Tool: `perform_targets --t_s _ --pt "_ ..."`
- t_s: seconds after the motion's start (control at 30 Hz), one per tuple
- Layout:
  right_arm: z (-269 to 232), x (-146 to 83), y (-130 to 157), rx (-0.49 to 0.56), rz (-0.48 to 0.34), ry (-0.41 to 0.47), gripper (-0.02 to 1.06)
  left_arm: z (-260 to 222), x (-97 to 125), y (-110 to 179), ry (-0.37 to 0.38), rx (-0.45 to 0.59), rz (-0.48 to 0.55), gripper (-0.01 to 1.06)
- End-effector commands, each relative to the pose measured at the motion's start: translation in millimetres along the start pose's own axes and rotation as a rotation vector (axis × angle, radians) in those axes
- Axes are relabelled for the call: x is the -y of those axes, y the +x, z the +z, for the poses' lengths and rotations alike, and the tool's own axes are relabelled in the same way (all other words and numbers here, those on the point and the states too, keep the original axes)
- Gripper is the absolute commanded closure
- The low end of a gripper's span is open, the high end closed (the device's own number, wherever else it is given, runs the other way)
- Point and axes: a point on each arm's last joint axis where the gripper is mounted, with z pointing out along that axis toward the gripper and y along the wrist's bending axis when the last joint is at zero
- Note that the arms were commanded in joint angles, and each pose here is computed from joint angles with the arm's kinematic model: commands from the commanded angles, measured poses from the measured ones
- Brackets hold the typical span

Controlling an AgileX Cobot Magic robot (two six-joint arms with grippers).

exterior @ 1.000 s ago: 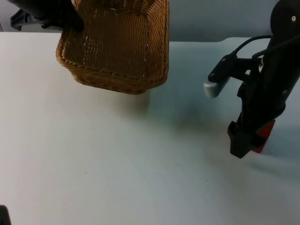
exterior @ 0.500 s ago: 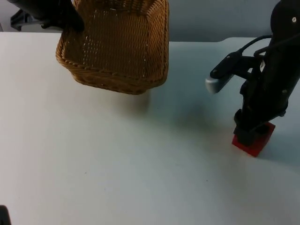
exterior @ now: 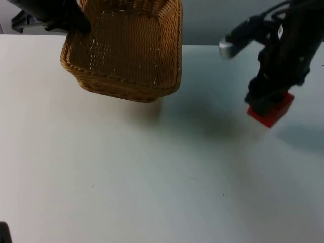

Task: Pick up the basket with the left hand and place the cube into the basket with the right hand.

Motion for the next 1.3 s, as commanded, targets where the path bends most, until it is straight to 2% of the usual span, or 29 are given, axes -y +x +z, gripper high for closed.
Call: perform_targets --t_s 0.0,0.07,0.17,0.2,0.3,0.53,0.63,0.83,0.87,0.9,0.93,1.03,1.07,1.2,1.23,1.27 --pt "-35.5 12.5 -19.3 0.091 0.035 0.028 0.84 -4.1 5.7 -4.7 0.016 0.031 -0.02 1.05" --pt "-64.3 20.8 -38.5 0.186 0.057 0.011 0.84 -4.1 5.7 -4.7 0.016 0.031 -0.02 1.05" --pt "-107.3 24.3 -67.2 0.393 0.086 -0.063 0.84 -4.1 5.7 -4.7 0.016 0.031 -0.02 1.05" --pt "-107.3 24.3 -67.2 0.393 0.086 -0.063 0.84 -4.1 5.7 -4.7 0.016 0.031 -0.02 1.05" --pt "-138.3 16.1 -91.2 0.536 0.063 -0.089 0.84 -4.1 5.7 -4.9 0.015 0.033 -0.02 1.05" --pt "-131.4 -19.5 -129.2 0.591 -0.022 -0.107 0.84 -4.1 5.7 -4.9 0.015 0.033 -0.02 1.05" --pt "-120.0 -24.6 -136.5 0.59 -0.017 -0.115 0.84 -4.1 5.7 -4.9 0.015 0.033 -0.02 1.05" --pt "-82.1 -30.2 -151.2 0.567 0.053 -0.145 0.81 -4.1 5.6 -5.1 0.014 0.034 -0.02 1.05" --pt "-75.9 -30.6 -153.6 0.564 0.068 -0.151 0.78 -4.1 5.6 -5.1 0.014 0.034 -0.02 1.05" --pt "-68.5 -31.2 -156.3 0.559 0.082 -0.158 0.69 -4.1 5.6 -5.1 0.014 0.034 -0.02 1.05" --pt "-68.5 -31.2 -156.3 0.559 0.082 -0.158 0.69 -4.1 5.6 -5.1 0.014 0.034 -0.02 1.05" --pt "-53.3 -35.5 -160.4 0.55 0.099 -0.199 0.5 -4.1 5.6 -5.1 0.014 0.034 -0.02 1.05" --pt "-53.3 -35.5 -160.4 0.55 0.099 -0.199 0.5 -4.1 5.6 -5.1 0.014 0.034 -0.02 1.05" --pt "-47.0 -36.0 -162.6 0.549 0.096 -0.2 0.2 -4.1 5.6 -5.1 0.014 0.034 -0.02 1.05" --pt "-47.0 -36.0 -162.6 0.549 0.096 -0.2 0.2 -4.1 5.6 -5.1 0.014 0.034 -0.02 1.05" --pt "-48.3 -35.3 -162.4 0.549 0.09 -0.191 0.13 -4.1 5.6 -5.1 0.014 0.034 -0.02 1.05"
